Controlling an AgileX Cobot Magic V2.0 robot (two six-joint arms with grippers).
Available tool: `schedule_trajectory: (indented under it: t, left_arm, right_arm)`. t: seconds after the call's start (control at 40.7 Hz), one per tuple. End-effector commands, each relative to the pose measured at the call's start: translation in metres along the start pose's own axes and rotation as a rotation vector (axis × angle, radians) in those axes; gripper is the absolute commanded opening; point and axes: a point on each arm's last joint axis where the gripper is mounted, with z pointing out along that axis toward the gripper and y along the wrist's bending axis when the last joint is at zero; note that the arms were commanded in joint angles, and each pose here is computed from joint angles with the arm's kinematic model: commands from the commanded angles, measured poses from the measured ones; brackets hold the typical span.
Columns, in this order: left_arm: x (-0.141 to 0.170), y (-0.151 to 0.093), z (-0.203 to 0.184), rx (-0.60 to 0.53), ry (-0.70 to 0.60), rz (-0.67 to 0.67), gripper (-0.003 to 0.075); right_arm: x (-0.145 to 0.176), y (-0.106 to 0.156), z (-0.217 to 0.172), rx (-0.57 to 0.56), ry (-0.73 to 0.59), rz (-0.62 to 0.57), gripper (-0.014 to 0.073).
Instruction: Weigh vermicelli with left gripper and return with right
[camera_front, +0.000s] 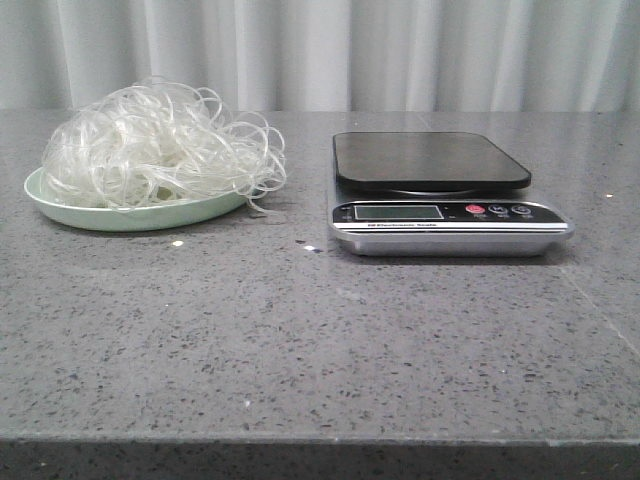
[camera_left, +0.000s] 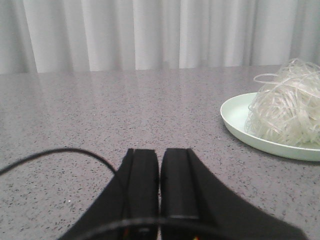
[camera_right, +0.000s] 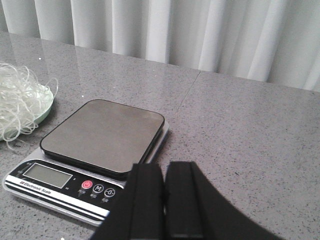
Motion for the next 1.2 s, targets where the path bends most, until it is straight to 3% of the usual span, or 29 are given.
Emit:
schedule_trajectory:
  t: [0.0, 0.516, 0.786, 0.958, 1.179]
  left_arm:
    - [-0.005, 0.000, -0.002, -0.001, -0.084, -0.014, 0.0137]
    - [-0.005, 0.000, -0.002, -0.001, -0.084, -0.014, 0.0137]
    - [-0.005, 0.000, -0.002, -0.001, -0.084, -0.014, 0.0137]
    - [-0.005, 0.000, -0.002, -0.001, -0.084, -0.014, 0.0137]
    - [-0.005, 0.000, -0.002, -0.001, -0.084, -0.014, 0.0137]
  right_arm:
    - [-0.016, -0.001, -0.001, 0.014, -0.099, -0.006, 0.0151]
    - [-0.011, -0.002, 0.000, 0.020, -0.085, 0.007, 0.0151]
    - [-0.007, -0.019, -0.016, 0.214, -0.107, 0.019, 0.0151]
    - [0.021, -0.021, -0.029, 0.294, -0.128, 0.021, 0.0151]
    - [0.071, -0.017, -0.035, 0.310, -0.183, 0.014, 0.0151]
